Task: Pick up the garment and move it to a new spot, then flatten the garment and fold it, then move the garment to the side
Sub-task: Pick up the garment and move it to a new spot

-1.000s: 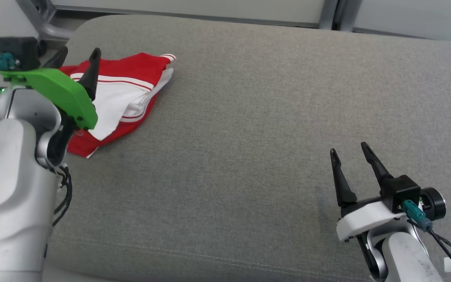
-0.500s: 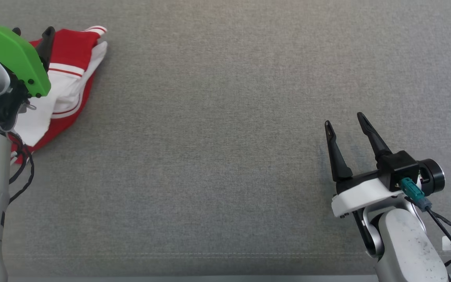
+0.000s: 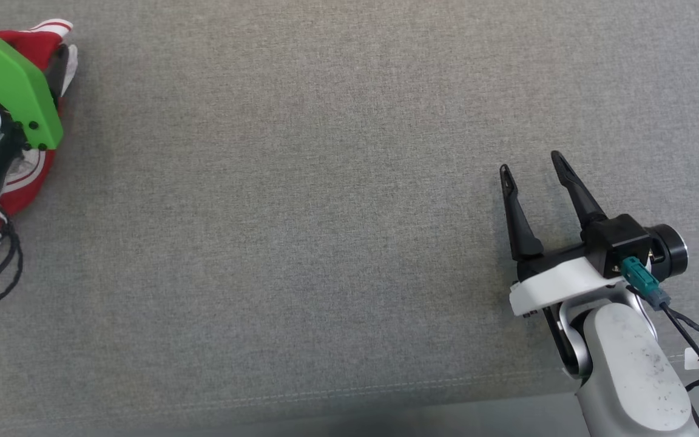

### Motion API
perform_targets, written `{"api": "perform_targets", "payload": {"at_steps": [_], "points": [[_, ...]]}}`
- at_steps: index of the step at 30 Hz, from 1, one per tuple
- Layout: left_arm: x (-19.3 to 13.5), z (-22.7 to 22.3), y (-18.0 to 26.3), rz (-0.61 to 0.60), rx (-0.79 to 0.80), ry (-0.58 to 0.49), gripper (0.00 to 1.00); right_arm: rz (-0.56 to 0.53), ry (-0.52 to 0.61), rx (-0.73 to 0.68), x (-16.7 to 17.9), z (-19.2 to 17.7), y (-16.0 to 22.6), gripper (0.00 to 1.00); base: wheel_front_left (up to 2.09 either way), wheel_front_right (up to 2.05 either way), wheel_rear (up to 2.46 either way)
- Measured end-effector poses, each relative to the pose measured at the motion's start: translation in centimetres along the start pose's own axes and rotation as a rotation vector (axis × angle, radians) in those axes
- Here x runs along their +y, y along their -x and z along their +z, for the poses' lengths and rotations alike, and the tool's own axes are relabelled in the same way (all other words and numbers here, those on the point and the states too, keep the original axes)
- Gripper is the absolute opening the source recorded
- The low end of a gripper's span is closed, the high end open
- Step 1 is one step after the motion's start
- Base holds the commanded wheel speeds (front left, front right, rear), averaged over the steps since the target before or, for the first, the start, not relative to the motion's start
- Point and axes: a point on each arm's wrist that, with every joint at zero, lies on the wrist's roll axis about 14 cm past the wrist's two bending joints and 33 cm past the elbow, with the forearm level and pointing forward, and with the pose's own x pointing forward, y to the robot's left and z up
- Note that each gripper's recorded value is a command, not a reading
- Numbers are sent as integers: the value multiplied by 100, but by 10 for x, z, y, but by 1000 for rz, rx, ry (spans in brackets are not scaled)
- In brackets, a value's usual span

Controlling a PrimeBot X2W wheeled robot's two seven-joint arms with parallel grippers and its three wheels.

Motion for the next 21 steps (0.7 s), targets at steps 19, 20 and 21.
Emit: {"api": "perform_targets", "payload": {"at_steps": [19, 20, 21], "points": [[40, 14, -3, 153, -87, -26, 0, -31, 2, -1, -12, 0, 0, 100, 0, 0, 0], [40, 18, 0, 152, -106, -12, 0, -31, 2, -5, -12, 2, 0, 100, 0, 0, 0], [40, 23, 2, 150, -124, -1, 0, -31, 3, -10, -12, 4, 0, 100, 0, 0, 0]]}}
